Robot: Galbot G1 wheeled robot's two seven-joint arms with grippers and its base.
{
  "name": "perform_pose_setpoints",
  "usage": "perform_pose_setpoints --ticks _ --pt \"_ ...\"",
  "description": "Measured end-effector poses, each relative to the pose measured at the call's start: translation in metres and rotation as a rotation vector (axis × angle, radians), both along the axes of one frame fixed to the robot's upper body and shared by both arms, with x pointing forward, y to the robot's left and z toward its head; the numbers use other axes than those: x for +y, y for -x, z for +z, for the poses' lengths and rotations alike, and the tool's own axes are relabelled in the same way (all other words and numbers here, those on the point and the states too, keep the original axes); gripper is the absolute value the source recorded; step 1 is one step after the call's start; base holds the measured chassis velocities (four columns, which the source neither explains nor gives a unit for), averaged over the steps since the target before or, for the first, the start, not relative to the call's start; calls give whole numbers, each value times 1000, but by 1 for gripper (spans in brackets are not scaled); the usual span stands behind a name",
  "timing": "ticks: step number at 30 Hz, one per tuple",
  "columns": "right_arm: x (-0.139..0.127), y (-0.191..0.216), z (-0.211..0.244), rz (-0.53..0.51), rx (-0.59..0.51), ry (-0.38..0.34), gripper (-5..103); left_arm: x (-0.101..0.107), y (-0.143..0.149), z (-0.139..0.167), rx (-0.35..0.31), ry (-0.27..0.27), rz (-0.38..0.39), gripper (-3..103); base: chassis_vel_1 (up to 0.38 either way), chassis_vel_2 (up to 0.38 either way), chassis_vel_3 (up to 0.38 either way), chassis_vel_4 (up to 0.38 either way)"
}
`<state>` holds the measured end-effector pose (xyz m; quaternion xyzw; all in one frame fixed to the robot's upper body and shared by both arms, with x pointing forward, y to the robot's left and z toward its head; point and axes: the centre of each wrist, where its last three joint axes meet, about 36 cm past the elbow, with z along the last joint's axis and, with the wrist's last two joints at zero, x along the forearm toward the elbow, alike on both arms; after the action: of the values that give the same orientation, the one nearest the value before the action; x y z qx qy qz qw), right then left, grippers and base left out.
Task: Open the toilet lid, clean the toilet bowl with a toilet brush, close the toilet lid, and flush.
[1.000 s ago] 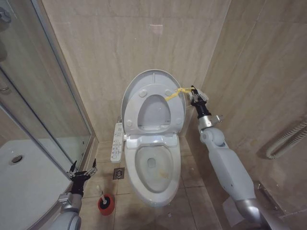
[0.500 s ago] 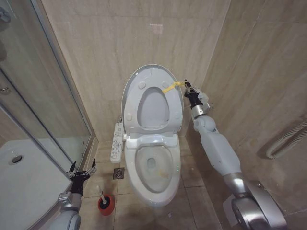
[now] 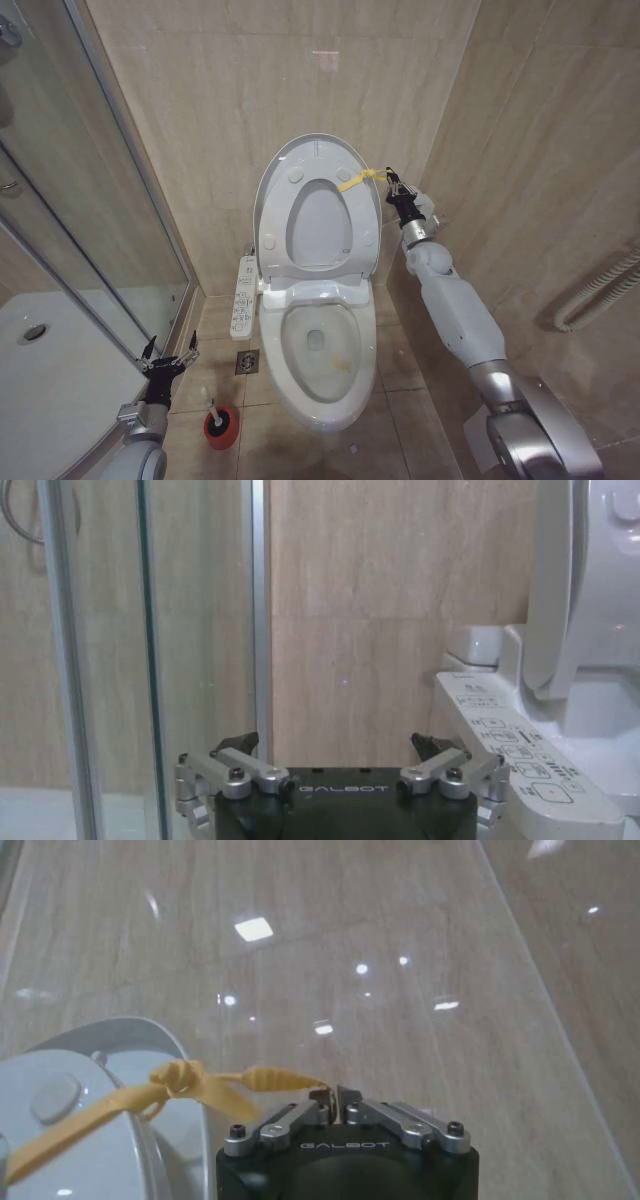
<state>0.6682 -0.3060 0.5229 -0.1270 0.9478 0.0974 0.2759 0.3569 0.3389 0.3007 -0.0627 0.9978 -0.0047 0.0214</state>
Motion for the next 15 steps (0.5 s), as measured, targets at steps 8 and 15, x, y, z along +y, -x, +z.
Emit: perform_pose_setpoints --ticks 8,15 --pt "9 49 -19 45 -3 5 33 2 -1 0 2 -1 1 100 0 0 0 0" --pt "-5 100 -15 38 -45 -4 33 -7 1 0 1 10 -12 100 0 0 0 0"
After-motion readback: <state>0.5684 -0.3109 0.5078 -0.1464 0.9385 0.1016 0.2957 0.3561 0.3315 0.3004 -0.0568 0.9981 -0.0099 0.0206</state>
